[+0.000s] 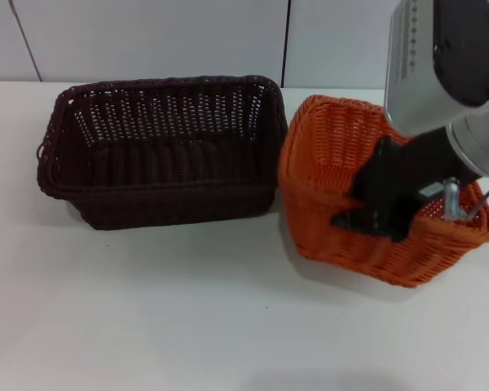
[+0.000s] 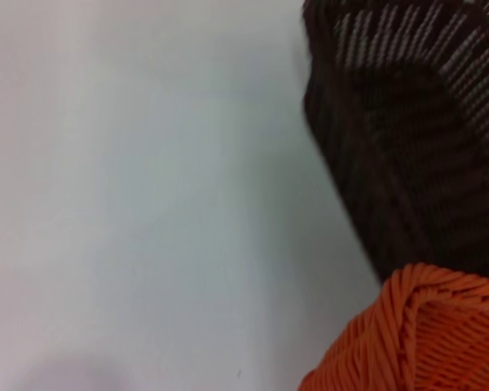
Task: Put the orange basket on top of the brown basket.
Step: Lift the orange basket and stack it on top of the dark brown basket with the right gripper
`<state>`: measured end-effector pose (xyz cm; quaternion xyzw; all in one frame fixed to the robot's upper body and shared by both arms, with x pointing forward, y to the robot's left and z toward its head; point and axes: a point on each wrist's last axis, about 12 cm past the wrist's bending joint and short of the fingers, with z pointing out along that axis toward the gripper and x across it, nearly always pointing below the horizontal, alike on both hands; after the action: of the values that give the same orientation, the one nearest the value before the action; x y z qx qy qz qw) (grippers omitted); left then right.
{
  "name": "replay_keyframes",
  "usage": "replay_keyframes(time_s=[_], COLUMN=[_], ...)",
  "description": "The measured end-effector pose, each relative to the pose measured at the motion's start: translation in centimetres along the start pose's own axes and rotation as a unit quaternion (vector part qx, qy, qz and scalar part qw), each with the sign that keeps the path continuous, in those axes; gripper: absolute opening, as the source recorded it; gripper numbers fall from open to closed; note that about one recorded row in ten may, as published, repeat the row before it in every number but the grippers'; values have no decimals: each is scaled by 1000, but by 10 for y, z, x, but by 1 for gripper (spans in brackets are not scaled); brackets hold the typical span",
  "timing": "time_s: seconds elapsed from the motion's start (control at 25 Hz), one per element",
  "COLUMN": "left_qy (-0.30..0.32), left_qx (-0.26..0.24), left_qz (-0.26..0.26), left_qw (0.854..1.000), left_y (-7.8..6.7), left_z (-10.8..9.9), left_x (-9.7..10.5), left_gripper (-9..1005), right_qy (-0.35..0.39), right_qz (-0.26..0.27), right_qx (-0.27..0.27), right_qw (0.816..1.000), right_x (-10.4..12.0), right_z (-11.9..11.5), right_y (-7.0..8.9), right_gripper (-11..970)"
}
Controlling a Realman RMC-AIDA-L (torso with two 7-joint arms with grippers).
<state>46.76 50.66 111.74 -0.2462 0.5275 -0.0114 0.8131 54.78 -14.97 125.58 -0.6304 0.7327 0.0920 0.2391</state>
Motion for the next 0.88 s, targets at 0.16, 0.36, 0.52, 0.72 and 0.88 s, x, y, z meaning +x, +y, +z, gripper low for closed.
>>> replay_keyframes(time_s=[0.16,0.36,0.52,0.72,0.88], left_qy=[-1,-1,-1,-1,-3], left_qx=[1,3,2,2,4], left_qz=[6,12,14,15,17], left_qw=[1000,1000,1000,1000,1000], left_y=[3,5,6,6,6], left_z=[2,4,6,6,7], left_x=[-4,-8,-9,-10,-11], left_gripper=[513,513,513,512,512], right_qy=[-47,-86,-121,-185,-214], right_qz=[17,26,51,65,70], right_qx=[35,68,82,110,127], right_qw=[998,994,988,974,966], right_x=[-17,-25,-26,-34,-43], right_z=[-25,-48,-64,-74,-72], right_y=[10,17,14,2,-3], right_gripper=[158,158,158,158,158])
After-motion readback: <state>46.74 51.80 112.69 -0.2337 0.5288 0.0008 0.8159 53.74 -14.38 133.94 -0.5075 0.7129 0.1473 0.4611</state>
